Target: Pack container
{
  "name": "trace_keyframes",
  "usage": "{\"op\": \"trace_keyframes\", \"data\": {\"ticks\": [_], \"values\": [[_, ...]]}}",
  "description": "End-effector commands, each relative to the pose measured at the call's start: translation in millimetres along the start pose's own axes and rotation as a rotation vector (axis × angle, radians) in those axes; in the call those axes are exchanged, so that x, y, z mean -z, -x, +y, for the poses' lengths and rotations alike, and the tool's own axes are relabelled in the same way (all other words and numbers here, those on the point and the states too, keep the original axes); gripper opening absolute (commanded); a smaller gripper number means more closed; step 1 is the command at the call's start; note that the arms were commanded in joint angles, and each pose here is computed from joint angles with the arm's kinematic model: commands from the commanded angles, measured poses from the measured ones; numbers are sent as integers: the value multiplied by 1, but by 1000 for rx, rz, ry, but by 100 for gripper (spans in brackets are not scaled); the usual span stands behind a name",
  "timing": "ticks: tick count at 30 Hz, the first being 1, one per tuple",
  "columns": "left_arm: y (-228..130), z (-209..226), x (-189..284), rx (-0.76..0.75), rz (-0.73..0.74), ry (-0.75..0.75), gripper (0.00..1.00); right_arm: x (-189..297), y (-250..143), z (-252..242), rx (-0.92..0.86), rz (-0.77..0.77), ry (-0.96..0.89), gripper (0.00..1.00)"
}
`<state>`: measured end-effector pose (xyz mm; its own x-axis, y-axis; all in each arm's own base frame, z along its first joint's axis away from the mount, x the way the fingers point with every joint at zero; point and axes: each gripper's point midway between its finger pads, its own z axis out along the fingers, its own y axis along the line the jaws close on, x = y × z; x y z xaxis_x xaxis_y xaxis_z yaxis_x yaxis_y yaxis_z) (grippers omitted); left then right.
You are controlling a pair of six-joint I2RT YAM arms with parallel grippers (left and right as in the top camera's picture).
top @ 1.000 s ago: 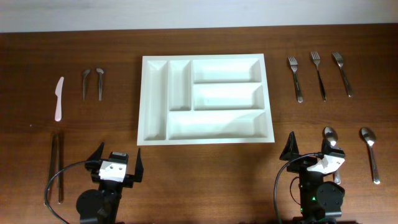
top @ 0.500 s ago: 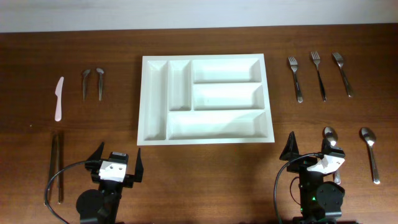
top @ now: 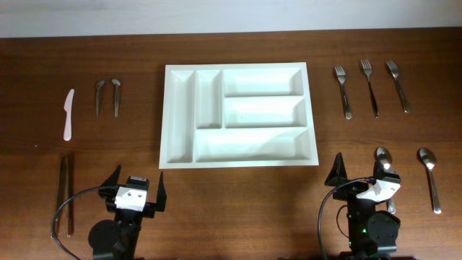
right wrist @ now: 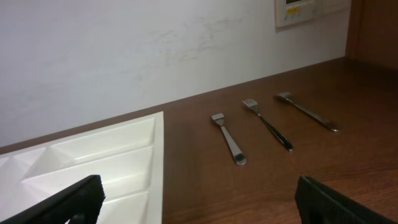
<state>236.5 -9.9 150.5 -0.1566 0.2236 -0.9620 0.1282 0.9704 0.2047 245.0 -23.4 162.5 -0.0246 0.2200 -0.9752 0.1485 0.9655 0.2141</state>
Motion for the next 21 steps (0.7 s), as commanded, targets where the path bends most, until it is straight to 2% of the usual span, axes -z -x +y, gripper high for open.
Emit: {"op": "trace_keyframes", "data": {"ticks": [1, 7, 12, 15, 17, 21], "values": [[-2, -1, -1, 2, 5, 1, 99, 0, -4, 3, 8, 11, 16, 99], [-2, -1, -1, 2, 5, 1, 99, 0, -2, 10, 6, 7, 55, 99], [-2, -1, -1, 2, 5, 1, 99, 4, 7, 34, 4, -15, 192, 99], [-2, -1, -1, 2, 5, 1, 99, 11, 34, 47, 6, -85, 249, 99], [-2, -1, -1, 2, 5, 1, 99, 16, 57, 50, 68, -132, 250, 99], [-2, -1, -1, 2, 5, 1, 99, 15, 95, 33, 196, -130, 90, 99]]}}
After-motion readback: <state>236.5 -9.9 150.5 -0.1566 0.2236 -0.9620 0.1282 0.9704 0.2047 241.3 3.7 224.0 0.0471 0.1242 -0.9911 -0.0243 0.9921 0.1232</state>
